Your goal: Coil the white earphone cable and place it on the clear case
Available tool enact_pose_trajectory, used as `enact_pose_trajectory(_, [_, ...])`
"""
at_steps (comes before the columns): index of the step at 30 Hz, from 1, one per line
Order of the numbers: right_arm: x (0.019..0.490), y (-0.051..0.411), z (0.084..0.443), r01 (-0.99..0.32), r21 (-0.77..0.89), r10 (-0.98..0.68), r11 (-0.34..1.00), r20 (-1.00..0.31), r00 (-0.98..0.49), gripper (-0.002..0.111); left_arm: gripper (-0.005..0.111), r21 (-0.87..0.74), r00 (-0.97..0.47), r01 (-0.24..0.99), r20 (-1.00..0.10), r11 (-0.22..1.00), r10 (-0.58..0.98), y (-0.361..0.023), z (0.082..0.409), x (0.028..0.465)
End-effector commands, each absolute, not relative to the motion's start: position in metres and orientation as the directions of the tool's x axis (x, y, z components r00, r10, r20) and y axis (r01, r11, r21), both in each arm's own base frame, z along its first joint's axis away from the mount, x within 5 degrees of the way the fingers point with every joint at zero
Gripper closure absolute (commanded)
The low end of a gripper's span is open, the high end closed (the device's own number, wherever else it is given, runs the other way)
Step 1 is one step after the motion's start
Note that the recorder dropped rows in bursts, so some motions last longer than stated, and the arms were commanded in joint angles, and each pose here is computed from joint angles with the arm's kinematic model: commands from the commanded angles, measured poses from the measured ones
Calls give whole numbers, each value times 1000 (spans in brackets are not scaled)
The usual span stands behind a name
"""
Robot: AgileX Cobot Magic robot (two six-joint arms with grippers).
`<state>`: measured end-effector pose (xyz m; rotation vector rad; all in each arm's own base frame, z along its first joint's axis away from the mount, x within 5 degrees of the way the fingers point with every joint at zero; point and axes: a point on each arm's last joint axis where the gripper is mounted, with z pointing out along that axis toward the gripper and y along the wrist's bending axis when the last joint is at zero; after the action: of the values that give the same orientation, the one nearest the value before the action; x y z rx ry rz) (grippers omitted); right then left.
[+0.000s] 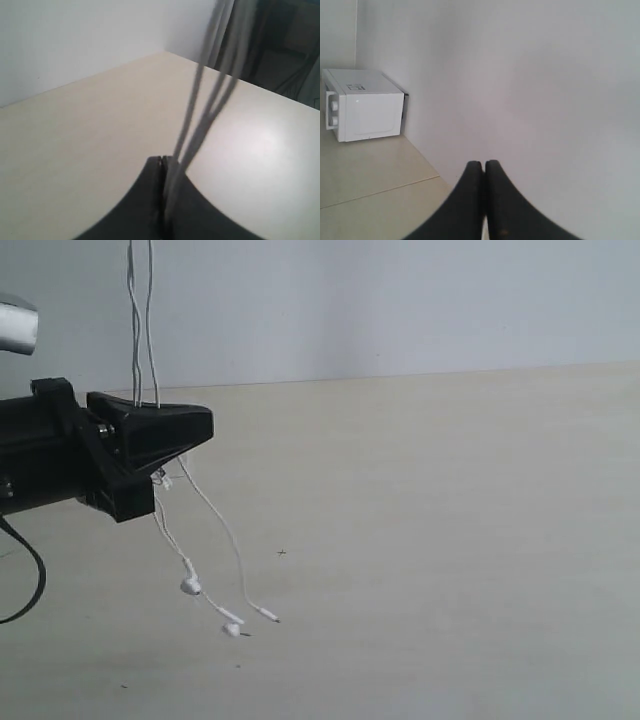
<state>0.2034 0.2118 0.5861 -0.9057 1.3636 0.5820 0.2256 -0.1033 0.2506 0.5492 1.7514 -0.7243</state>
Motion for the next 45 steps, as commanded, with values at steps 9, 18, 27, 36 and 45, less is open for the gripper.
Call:
enact_pose_trajectory(9, [204,205,586,-781,-208,-174,589,-976,129,108,106,-171,-201,732,-979,660,-30,-106,272,214])
enact_pose_trajectory(18, [205,207,589,-782,-195,-139,592,-980,139,108,62,-188,-181,752,-980,632,-76,-108,277,212])
enact_pose_trajectory(27, [218,222,577,-806,-157,-133,571,-986,97,108,57,-201,-146,749,-980,632,-139,-108,293,218])
enact_pose_trajectory(36, [218,222,578,-801,-168,-134,575,-985,110,108,57,-224,-198,772,-974,595,-111,-114,292,223])
enact_pose_trajectory(45, [218,222,578,-801,-166,-129,575,-985,111,108,43,-282,-267,742,-956,608,-119,-117,276,240])
